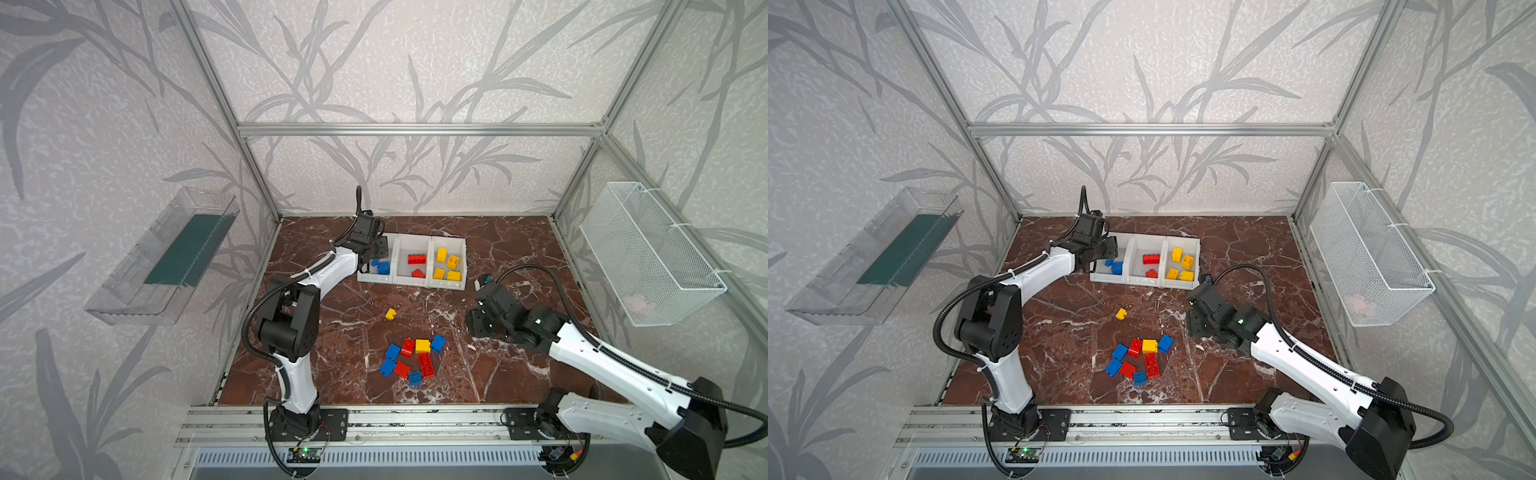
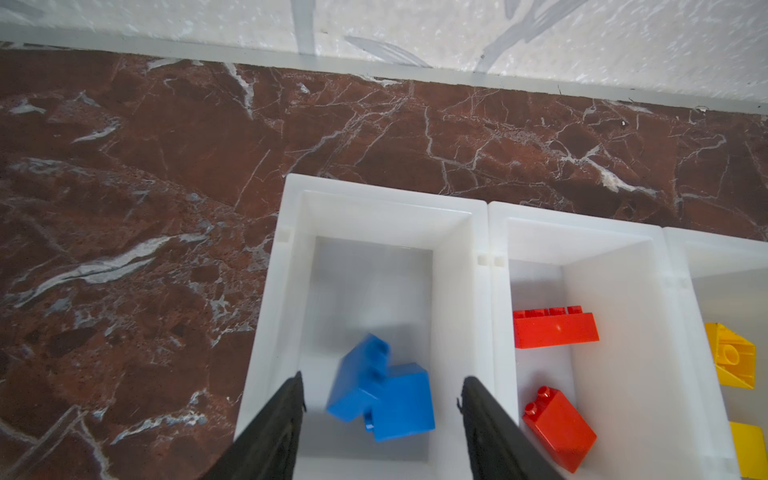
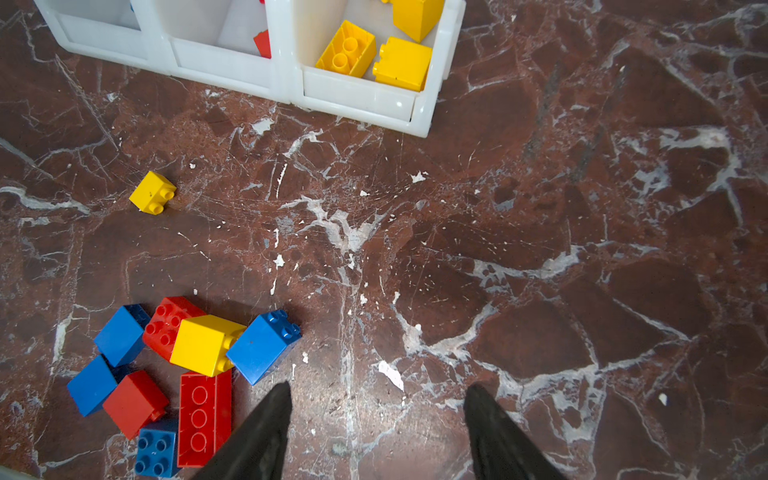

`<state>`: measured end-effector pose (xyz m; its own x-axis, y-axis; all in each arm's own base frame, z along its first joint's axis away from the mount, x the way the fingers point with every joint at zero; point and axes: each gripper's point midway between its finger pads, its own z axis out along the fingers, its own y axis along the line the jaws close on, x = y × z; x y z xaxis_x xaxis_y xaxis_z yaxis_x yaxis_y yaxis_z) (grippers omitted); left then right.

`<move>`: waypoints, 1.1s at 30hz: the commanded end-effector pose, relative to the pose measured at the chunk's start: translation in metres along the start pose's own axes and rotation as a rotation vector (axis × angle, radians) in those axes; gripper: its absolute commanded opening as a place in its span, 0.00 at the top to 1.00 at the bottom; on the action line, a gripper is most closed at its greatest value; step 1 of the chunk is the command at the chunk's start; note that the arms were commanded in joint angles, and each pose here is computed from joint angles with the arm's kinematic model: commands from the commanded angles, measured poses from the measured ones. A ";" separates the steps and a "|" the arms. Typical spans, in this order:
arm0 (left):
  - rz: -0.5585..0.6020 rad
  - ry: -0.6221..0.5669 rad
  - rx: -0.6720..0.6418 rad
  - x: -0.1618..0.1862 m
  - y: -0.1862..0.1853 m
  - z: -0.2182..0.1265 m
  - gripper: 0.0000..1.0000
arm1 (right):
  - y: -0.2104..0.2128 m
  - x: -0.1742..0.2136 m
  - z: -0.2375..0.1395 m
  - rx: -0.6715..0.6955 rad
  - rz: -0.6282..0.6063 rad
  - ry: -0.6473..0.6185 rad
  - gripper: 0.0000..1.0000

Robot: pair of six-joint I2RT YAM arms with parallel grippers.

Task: Sort the legos into containers by color
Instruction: 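Carry the blue brick with the left gripper and drop it in the blue compartment, then grasp the small yellow brick with the right gripper while the left arm withdraws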

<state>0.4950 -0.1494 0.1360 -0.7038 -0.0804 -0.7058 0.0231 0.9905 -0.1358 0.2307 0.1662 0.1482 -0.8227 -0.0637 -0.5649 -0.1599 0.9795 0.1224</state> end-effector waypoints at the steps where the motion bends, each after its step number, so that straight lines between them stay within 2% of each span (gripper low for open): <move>1: -0.015 -0.031 -0.012 -0.014 0.003 -0.007 0.36 | -0.008 0.003 -0.004 0.030 0.006 -0.003 0.33; 7: -0.061 -0.053 0.027 -0.005 0.004 -0.032 0.35 | -0.007 0.004 -0.005 0.023 -0.005 -0.001 0.33; 13: -0.112 -0.063 0.037 0.015 0.015 -0.071 0.34 | 0.011 0.001 0.002 -0.031 -0.081 0.025 0.33; 18: -0.176 -0.059 0.055 0.044 0.025 -0.103 0.34 | 0.055 -0.003 0.017 -0.115 -0.254 0.049 0.33; 26: -0.234 -0.061 0.012 0.089 0.053 -0.141 0.33 | 0.141 0.000 0.057 -0.292 -0.561 0.146 0.33; 33: -0.289 -0.039 -0.007 0.130 0.070 -0.158 0.33 | 0.187 -0.013 0.106 -0.335 -0.678 0.179 0.34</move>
<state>0.3072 -0.0833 0.1559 -0.6439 -0.3216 -0.6942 -0.1164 0.9380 -0.3265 0.2633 0.3502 0.0921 -0.6245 -0.6371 -0.4518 -0.7321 0.6790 0.0544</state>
